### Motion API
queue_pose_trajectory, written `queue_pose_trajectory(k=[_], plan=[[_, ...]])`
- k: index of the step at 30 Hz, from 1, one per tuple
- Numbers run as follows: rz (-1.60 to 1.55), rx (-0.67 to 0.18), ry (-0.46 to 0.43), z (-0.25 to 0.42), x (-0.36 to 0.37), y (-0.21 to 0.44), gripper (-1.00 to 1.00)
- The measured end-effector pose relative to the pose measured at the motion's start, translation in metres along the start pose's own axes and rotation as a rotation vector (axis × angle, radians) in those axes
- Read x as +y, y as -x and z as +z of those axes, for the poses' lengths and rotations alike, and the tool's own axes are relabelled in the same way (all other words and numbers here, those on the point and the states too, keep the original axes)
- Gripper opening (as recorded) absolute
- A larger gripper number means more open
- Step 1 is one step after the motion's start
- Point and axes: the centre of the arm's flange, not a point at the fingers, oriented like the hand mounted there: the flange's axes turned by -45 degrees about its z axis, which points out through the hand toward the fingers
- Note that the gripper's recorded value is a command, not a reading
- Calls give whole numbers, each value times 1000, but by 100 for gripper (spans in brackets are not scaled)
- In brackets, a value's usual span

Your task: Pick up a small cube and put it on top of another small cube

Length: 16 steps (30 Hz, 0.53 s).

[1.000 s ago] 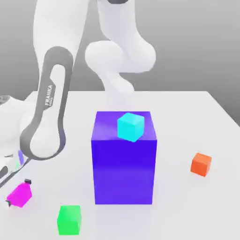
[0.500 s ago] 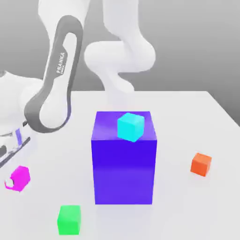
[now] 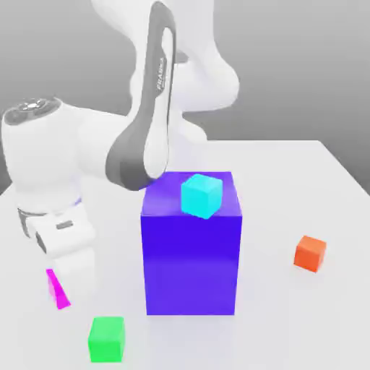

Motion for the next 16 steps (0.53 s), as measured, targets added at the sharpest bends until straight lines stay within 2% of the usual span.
queue_pose_trajectory(k=[5, 12, 13, 16], plan=[[-256, -4, 6, -9, 34, -16, -100], [-287, -8, 7, 40, 39, -17, -100], [-286, -5, 7, 49, 38, -17, 100], [-286, -5, 7, 49, 38, -17, 100]])
